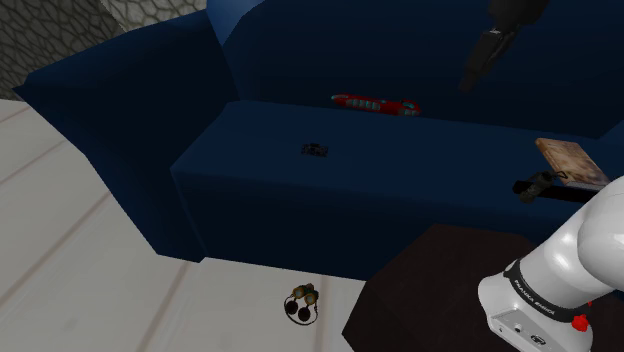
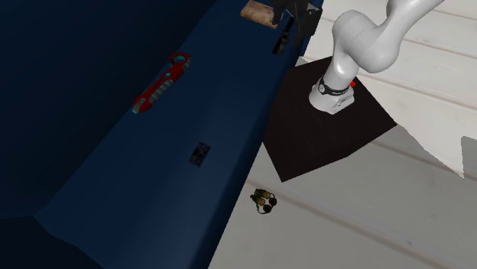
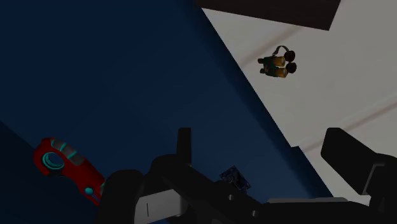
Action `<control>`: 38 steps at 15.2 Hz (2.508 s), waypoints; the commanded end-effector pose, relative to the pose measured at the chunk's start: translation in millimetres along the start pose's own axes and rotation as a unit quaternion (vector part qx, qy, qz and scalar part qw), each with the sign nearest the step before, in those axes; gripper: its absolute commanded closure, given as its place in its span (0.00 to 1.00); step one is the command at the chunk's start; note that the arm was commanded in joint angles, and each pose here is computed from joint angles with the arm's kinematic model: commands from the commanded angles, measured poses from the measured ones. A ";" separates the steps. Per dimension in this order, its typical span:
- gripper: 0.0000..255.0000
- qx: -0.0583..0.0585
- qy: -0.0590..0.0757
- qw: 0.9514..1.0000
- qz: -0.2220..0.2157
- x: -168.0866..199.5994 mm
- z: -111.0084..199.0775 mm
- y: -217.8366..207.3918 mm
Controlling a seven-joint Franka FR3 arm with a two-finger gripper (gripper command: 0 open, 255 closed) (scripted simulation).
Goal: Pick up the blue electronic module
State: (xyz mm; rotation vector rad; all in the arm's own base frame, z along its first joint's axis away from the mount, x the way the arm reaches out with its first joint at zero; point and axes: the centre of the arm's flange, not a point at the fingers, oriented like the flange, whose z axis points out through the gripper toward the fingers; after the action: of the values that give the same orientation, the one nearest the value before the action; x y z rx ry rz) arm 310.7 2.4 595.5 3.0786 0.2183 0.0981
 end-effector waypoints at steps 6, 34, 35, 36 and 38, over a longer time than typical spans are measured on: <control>0.00 0.002 -0.006 0.999 -0.045 52.8 41.9 2.3; 0.00 0.015 -0.038 0.956 -0.290 327.0 286.8 -71.8; 0.00 0.015 -0.039 0.954 -0.298 335.5 295.8 -77.0; 0.00 0.016 -0.040 0.951 -0.306 343.4 304.2 -82.0; 0.00 0.016 -0.040 0.951 -0.306 342.8 314.7 -82.6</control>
State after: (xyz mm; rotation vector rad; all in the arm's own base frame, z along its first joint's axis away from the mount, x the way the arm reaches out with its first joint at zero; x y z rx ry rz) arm 655.9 115.4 303.5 2.8765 1.1449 -0.0578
